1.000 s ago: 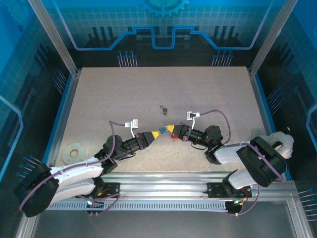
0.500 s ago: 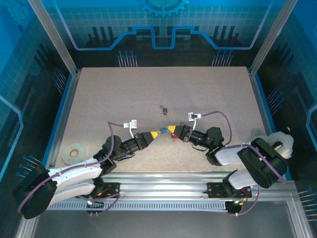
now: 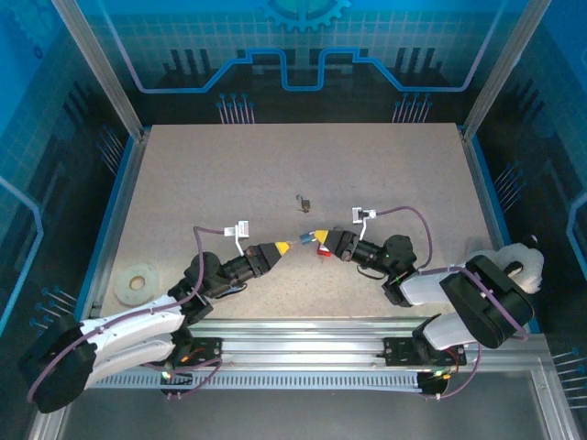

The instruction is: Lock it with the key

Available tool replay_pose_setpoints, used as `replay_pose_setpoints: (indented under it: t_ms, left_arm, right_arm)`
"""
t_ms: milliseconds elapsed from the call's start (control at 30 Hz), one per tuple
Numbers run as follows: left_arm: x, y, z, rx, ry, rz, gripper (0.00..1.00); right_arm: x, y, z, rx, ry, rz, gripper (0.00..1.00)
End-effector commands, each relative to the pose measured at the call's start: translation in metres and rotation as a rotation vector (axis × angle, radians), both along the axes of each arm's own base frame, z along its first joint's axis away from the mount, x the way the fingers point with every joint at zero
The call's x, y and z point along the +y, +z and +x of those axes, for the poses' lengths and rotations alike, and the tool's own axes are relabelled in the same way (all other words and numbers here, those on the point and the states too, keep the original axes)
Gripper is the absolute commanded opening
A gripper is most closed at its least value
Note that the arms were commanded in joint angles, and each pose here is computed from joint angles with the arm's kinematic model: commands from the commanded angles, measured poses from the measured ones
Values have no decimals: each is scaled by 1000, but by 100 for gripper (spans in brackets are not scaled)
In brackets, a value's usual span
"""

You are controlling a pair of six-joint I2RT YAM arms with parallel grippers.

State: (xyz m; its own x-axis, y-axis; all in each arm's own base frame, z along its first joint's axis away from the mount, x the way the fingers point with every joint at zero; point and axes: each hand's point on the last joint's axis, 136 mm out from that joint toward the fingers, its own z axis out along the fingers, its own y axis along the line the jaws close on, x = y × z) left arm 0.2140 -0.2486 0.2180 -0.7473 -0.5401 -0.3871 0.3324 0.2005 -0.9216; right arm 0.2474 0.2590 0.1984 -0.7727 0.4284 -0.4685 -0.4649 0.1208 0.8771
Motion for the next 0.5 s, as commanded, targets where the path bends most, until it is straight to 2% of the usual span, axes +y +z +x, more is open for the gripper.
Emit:
replay_pose_setpoints:
  t_ms: [0, 200, 467]
  left_arm:
    - [6, -1, 2, -28, 31, 26, 0]
    - [11, -7, 2, -32, 52, 75, 0]
    - [44, -27, 18, -22, 200, 352, 0]
  right_arm:
    - [-9, 9, 5, -23, -46, 27, 0]
    - [-15, 6, 9, -13, -71, 26, 0]
    - [-12, -2, 13, 10, -56, 10, 0]
